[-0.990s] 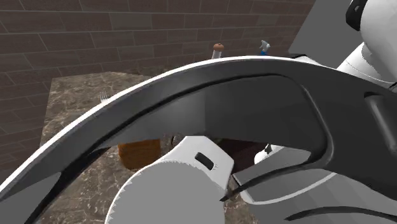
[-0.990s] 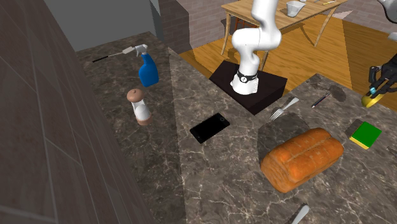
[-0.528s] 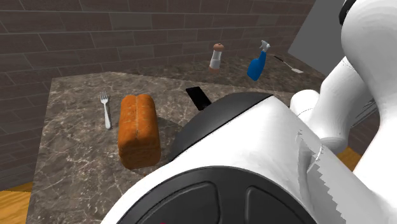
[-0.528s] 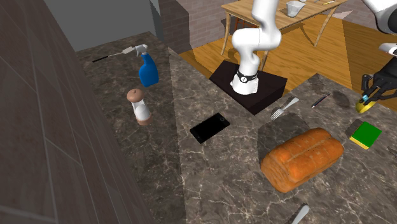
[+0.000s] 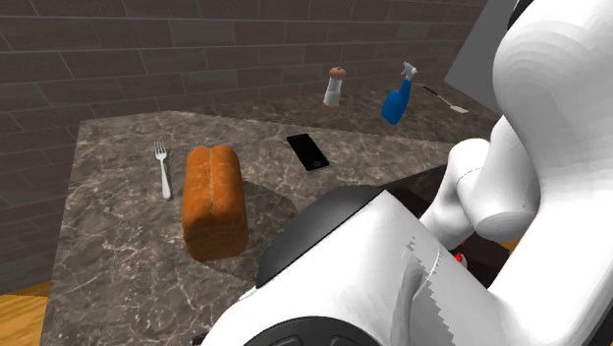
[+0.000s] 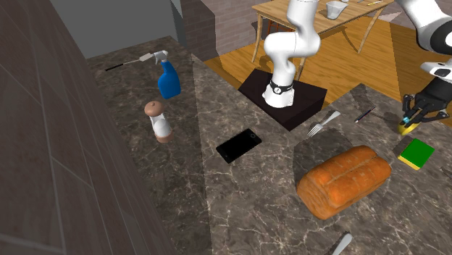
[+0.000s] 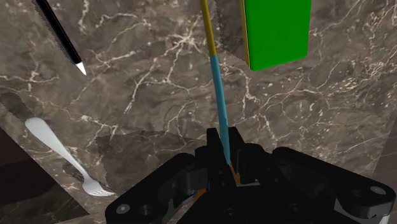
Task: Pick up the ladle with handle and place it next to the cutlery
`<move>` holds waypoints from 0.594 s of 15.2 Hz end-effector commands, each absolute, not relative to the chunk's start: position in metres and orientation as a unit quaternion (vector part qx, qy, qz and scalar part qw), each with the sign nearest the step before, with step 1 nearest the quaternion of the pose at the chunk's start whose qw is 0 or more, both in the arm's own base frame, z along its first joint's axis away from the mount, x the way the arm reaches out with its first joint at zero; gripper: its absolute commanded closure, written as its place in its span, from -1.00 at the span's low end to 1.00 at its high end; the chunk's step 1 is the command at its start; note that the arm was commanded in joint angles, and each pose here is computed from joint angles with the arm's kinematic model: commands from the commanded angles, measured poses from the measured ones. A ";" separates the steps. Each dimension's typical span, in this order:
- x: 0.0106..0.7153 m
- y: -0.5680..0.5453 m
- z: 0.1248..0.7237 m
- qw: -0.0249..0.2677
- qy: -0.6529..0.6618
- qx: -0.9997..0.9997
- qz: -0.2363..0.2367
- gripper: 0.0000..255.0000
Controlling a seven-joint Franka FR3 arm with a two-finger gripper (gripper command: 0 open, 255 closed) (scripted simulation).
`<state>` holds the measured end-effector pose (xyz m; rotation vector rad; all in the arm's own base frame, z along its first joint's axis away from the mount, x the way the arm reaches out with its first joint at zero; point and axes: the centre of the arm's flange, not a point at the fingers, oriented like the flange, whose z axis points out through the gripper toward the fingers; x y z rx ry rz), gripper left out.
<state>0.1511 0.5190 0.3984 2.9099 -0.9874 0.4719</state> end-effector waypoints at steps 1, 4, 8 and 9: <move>0.151 0.519 0.394 0.016 -0.317 0.936 0.152 1.00; 0.151 0.519 0.394 0.016 -0.317 0.936 0.152 1.00; 0.151 0.519 0.394 0.016 -0.317 0.936 0.152 1.00; 0.151 0.519 0.394 0.016 -0.317 0.936 0.152 -1.00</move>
